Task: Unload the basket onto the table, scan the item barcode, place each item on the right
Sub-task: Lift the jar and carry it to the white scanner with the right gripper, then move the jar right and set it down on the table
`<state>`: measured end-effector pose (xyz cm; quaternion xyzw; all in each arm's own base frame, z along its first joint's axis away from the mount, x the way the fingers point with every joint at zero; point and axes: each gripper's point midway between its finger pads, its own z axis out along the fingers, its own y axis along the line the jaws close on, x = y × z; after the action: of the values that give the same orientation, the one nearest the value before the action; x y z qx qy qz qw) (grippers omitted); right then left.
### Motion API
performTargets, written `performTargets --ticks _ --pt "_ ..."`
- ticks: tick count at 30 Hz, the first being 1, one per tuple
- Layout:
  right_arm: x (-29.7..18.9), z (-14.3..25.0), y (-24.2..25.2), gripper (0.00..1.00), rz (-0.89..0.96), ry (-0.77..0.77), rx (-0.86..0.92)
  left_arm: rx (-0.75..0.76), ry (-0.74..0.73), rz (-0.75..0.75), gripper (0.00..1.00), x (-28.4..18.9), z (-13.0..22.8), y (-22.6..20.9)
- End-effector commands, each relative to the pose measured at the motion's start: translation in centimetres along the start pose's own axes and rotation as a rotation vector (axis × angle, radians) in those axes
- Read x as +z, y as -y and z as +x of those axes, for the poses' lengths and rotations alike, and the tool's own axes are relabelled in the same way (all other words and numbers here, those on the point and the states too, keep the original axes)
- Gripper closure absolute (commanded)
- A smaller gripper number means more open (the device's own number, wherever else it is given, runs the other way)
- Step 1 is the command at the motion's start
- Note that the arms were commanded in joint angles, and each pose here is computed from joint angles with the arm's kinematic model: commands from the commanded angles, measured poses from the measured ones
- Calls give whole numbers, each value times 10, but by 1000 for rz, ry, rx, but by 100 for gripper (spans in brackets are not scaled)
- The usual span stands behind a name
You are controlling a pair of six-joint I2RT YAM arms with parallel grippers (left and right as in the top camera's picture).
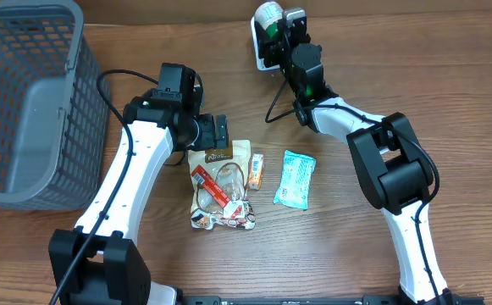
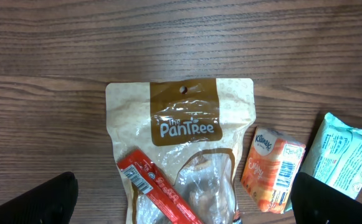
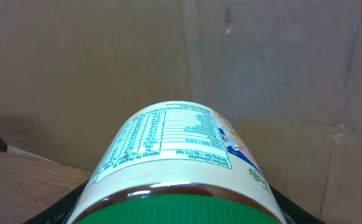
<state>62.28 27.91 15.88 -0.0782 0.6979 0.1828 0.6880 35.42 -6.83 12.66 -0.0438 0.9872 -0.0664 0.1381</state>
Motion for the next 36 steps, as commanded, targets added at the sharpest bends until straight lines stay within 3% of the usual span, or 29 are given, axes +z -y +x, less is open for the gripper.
performTargets --ticks 1,8,22,30,36 --pt "5 1 6 96 14 21 11 -9 30 7 0 -9 -6 1" --pt "10 3 17 96 20 58 109 -9 30 7 0 -9 -6 1" --pt "23 -26 6 96 -18 85 110 -9 30 7 0 -9 -6 1" --pt "6 -124 -12 97 -65 206 112 -9 30 7 0 -9 -6 1" --pt "-26 -191 -25 96 -68 89 108 -9 30 7 0 -9 -6 1"
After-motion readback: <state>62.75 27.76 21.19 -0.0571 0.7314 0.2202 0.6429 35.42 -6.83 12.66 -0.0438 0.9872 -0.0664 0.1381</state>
